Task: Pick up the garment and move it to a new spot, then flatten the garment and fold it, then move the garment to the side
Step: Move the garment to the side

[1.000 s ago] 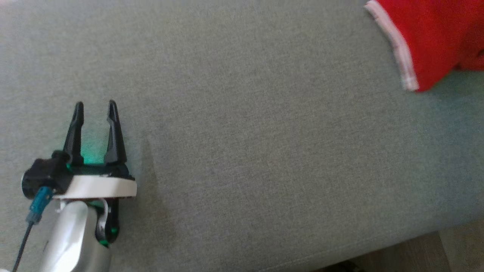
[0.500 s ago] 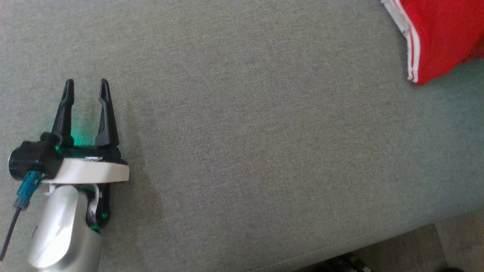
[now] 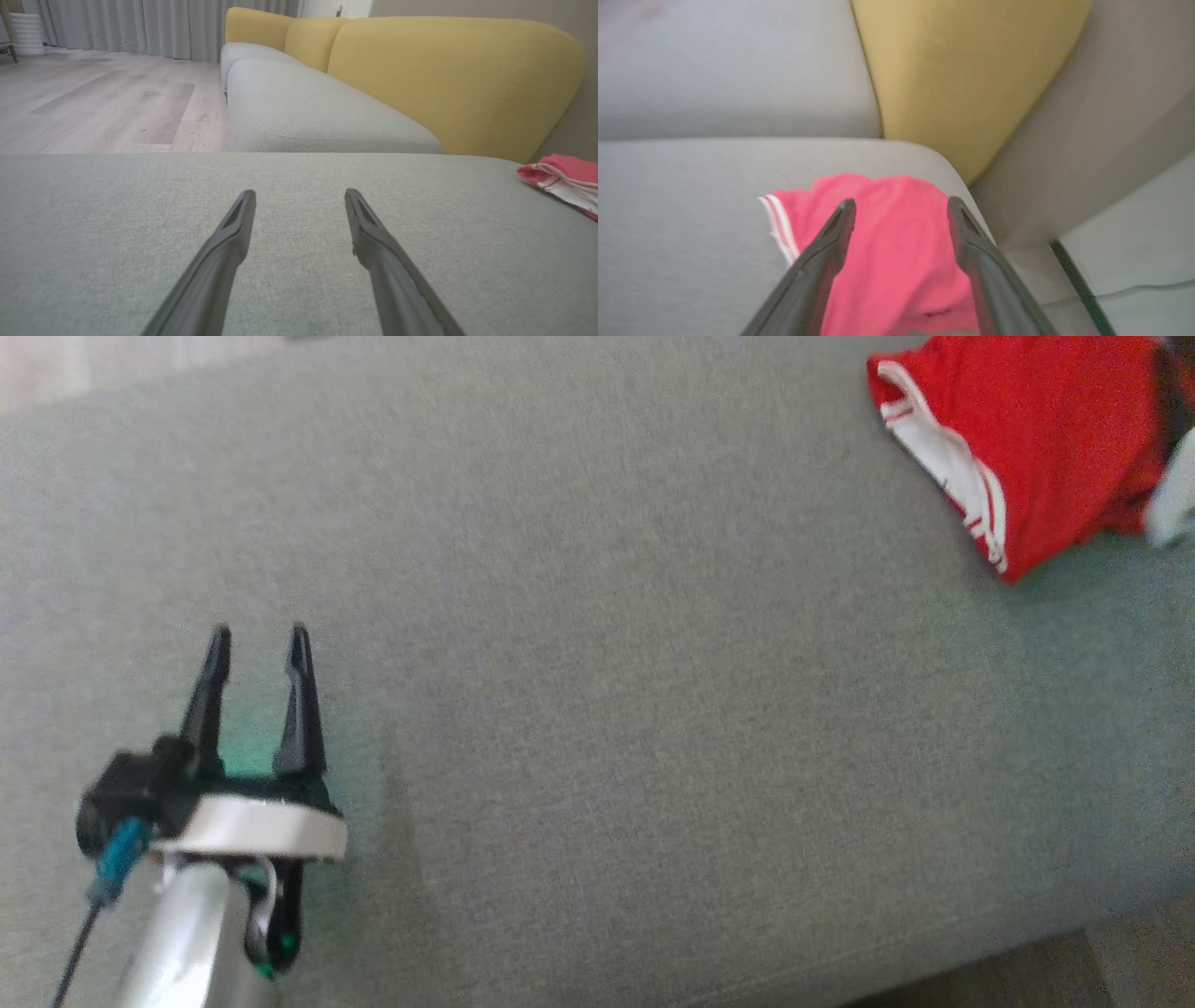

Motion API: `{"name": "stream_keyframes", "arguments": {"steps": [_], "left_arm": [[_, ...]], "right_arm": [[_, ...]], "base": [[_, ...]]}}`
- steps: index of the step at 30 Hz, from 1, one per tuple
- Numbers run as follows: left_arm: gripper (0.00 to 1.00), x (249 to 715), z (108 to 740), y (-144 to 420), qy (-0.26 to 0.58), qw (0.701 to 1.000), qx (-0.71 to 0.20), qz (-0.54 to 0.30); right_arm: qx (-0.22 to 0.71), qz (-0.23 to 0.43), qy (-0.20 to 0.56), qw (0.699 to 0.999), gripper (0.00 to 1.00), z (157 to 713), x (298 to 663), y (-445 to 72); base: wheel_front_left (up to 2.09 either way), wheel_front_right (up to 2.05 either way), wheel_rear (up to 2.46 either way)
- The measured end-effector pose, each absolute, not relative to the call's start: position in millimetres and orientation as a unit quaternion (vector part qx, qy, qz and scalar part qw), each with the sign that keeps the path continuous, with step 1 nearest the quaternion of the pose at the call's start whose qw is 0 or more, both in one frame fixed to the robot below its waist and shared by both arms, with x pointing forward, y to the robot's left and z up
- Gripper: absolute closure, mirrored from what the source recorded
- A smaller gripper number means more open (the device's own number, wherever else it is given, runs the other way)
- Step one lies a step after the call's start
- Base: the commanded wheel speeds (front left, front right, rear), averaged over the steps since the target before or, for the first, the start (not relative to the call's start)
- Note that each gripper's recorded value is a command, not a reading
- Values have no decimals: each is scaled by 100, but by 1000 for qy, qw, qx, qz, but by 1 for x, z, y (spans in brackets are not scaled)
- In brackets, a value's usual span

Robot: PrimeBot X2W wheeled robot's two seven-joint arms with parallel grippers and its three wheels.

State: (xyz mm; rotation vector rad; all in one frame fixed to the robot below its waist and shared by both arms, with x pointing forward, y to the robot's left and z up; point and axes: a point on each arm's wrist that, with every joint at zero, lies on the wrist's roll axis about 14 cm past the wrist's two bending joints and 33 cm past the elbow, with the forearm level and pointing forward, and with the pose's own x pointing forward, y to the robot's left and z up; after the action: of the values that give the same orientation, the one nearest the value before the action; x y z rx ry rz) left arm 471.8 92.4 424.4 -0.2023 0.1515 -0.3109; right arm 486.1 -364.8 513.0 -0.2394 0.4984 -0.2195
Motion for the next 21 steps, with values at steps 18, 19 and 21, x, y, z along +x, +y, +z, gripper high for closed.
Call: {"name": "stream_keyframes", "arguments": {"steps": [18,19,21], "left_arm": [[0,375,454,176,52,992,-111,-29],[0,370,452,180,54,992,-112,-23],[0,359,449,185,59,992,-112,-13]], "right_arm": [[24,48,32,998,0,500,375,-194],[26,54,29,998,0,501,372,-189],[32,62,26,997,0,502,368,-181]], "base": [[0,0,0],[0,0,0],[0,0,0]]}}
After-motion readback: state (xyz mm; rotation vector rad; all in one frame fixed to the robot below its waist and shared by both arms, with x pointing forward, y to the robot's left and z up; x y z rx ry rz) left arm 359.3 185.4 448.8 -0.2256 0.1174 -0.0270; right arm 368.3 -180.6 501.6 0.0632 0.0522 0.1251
